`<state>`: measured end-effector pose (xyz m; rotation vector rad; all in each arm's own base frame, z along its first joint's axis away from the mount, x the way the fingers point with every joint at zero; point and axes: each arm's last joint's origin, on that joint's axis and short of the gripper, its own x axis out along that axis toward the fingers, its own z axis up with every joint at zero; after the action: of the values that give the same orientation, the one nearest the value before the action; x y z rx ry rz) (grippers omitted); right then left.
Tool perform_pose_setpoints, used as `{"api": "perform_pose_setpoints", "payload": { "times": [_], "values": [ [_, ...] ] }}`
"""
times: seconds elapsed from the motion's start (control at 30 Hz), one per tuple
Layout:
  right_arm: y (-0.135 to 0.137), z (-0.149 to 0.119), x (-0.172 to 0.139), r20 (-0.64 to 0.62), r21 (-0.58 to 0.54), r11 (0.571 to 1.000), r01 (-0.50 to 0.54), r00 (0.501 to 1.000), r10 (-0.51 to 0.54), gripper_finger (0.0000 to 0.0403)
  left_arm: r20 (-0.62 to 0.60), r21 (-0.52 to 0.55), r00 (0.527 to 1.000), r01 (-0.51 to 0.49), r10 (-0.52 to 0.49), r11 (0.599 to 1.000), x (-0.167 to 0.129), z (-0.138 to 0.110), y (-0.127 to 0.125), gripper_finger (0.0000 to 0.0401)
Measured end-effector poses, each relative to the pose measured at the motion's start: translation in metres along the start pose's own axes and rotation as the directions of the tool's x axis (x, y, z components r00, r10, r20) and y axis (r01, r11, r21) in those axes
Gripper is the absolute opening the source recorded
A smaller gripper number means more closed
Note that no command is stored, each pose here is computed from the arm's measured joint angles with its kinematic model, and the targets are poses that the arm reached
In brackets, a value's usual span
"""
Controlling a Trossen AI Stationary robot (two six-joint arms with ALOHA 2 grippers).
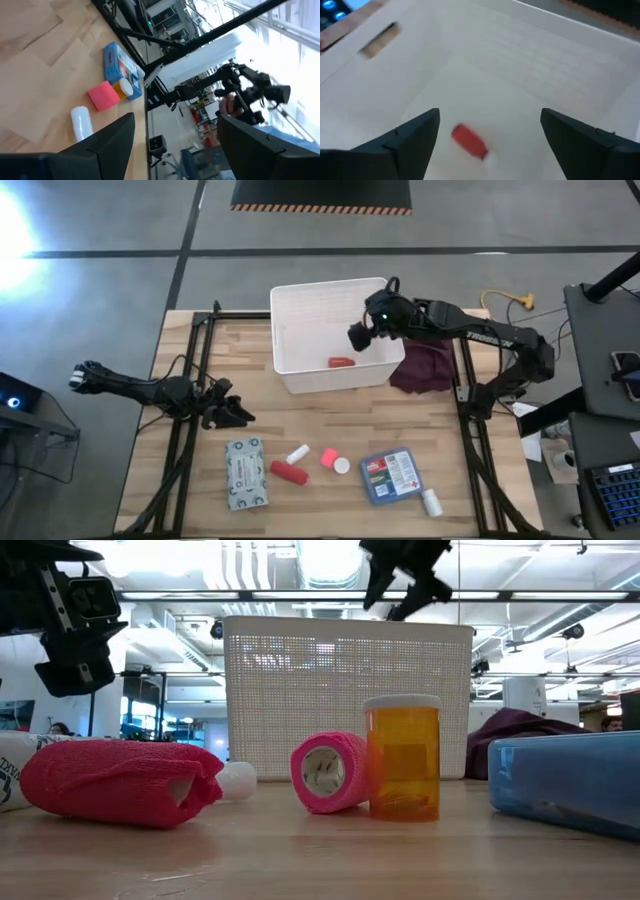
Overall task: Pick & place medical supplies in basket/bin
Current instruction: Put the white rolled gauze into the white bin
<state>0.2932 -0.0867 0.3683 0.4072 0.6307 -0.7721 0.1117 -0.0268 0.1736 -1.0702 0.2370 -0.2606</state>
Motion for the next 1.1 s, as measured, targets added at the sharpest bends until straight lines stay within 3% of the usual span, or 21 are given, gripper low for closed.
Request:
{"api": "perform_pose_setpoints", "payload": {
  "times": [0.17, 0.3, 0.43, 0.63, 0.8, 0.9, 0.97, 1.03, 1.1],
  "values": [
    [0.017, -0.019, -0.027, -0.051, -0.045, 0.997, -0.062, 0.997, 0.059, 0.0334, 0.016, -0.041, 0.997, 0.078, -0.078, 0.996, 0.0, 0.001, -0.008, 0.0262],
    [0.031, -0.048, -0.04, -0.221, -0.082, 0.994, -0.078, 0.974, 0.058, 0.033, 0.028, -0.009, 0.995, 0.091, -0.091, 0.996, 0.0, 0.002, -0.009, 0.0262],
    [0.051, -0.082, -0.049, -0.414, -0.128, 0.983, -0.13, 0.908, 0.066, 0.0329, 0.075, -0.005, 0.995, 0.064, -0.063, 0.998, 0.0, 0.003, -0.008, 0.0262],
    [0.096, -0.119, -0.046, -0.458, -0.251, 0.939, -0.235, 0.883, 0.099, 0.0329, 0.067, -0.07, 0.994, 0.093, -0.089, 0.993, 0.0, 0.003, -0.01, 0.0262],
    [0.116, -0.137, -0.031, -0.503, -0.324, 0.92, -0.22, 0.864, 0.029, 0.0329, 0.039, -0.165, 0.998, 0.057, -0.051, 0.985, 0.003, 0.0, -0.007, 0.0262],
    [0.119, -0.141, -0.031, -0.517, -0.325, 0.924, -0.201, 0.856, 0.004, 0.0329, 0.026, -0.164, 1.0, -0.002, 0.006, 0.987, 0.008, 0.003, -0.012, 0.0262],
    [0.117, -0.143, -0.033, -0.527, -0.315, 0.933, -0.175, 0.849, -0.019, 0.0329, -0.018, -0.133, 0.993, -0.118, 0.117, 0.984, 0.014, 0.007, -0.018, 0.0262],
    [0.112, -0.143, -0.039, -0.533, -0.295, 0.945, -0.14, 0.845, -0.041, 0.0329, -0.095, -0.055, 0.958, -0.277, 0.271, 0.959, 0.021, 0.011, -0.027, 0.0262],
    [0.106, -0.143, -0.045, -0.538, -0.285, 0.953, -0.101, 0.84, -0.072, 0.0329, -0.157, 0.045, 0.89, -0.426, 0.427, 0.904, 0.03, 0.017, -0.038, 0.0262]
  ]
}}
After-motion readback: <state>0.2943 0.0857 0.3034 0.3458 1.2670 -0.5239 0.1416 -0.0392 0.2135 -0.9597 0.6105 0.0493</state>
